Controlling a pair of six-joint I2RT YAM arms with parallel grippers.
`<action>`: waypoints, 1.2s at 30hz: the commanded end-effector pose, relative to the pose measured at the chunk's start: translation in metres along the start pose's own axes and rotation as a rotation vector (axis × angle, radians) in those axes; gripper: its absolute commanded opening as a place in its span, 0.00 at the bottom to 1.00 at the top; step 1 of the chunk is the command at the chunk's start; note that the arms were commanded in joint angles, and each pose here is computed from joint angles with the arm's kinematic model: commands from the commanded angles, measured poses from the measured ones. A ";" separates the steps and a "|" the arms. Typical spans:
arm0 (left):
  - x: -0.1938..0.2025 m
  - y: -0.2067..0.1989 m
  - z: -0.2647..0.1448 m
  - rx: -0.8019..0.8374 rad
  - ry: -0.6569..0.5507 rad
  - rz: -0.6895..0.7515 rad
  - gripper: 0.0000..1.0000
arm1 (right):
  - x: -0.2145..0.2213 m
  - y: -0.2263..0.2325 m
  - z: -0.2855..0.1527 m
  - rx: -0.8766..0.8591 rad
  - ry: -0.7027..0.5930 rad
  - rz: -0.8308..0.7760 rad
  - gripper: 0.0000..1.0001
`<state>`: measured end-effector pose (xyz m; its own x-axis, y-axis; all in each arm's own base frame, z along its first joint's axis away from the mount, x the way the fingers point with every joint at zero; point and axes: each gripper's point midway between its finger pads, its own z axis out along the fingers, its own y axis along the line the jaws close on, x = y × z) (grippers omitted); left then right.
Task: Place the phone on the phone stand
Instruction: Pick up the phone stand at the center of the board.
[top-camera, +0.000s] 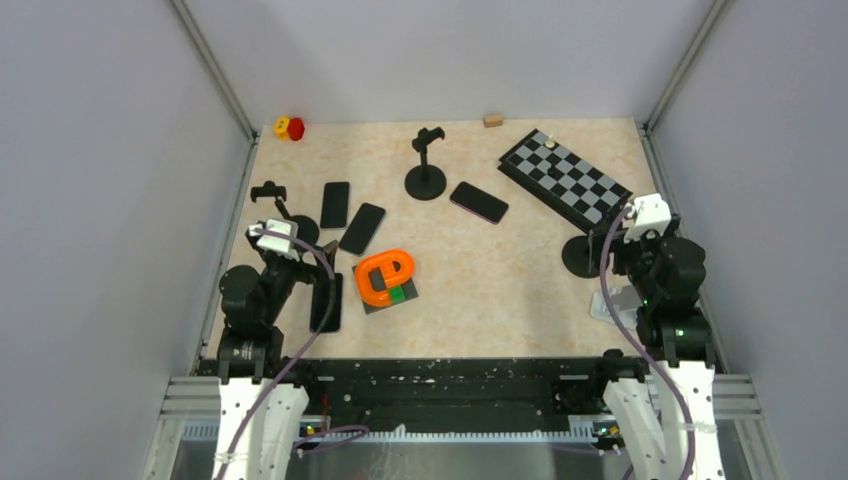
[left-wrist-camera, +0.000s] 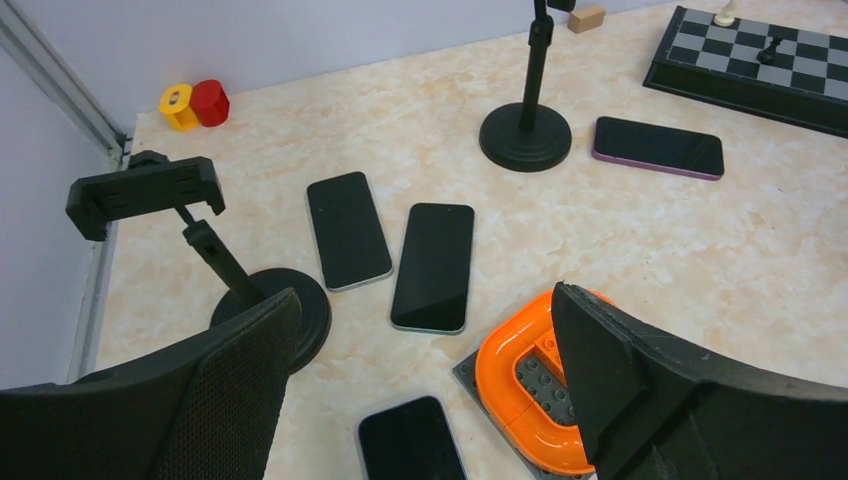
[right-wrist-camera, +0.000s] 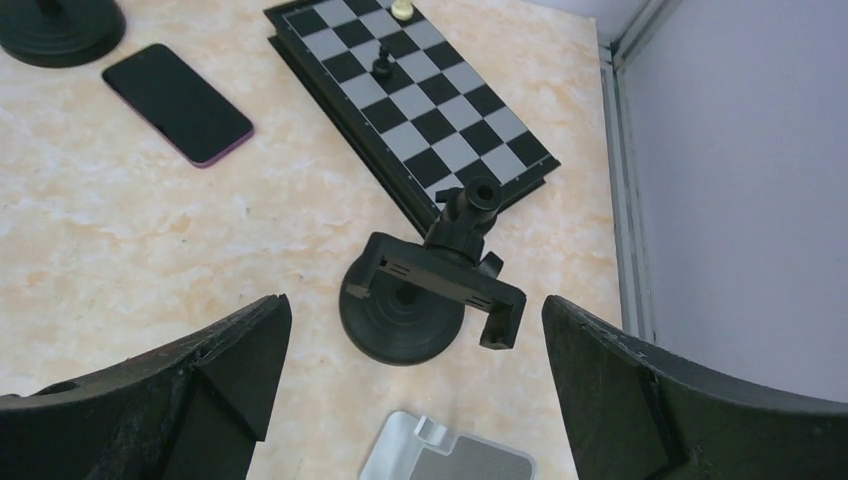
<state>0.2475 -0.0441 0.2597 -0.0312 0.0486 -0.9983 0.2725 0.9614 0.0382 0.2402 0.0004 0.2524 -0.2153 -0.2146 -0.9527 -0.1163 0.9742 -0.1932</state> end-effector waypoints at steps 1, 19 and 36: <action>-0.013 -0.010 -0.001 0.061 -0.006 0.001 0.99 | -0.020 -0.021 0.001 0.085 0.032 -0.020 0.99; -0.003 -0.027 -0.002 0.167 0.013 0.021 0.99 | 0.003 0.014 -0.023 -0.197 0.213 -0.206 0.95; 0.006 -0.047 -0.008 0.298 0.038 0.065 0.99 | 0.015 -0.042 -0.011 0.088 0.316 -0.294 0.85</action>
<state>0.2289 -0.0824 0.2386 -0.0922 0.1059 -0.9901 0.5124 0.8576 0.0440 0.2194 -0.0143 0.2426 -0.4209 -0.4489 -0.7882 -0.2526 0.8926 -0.3735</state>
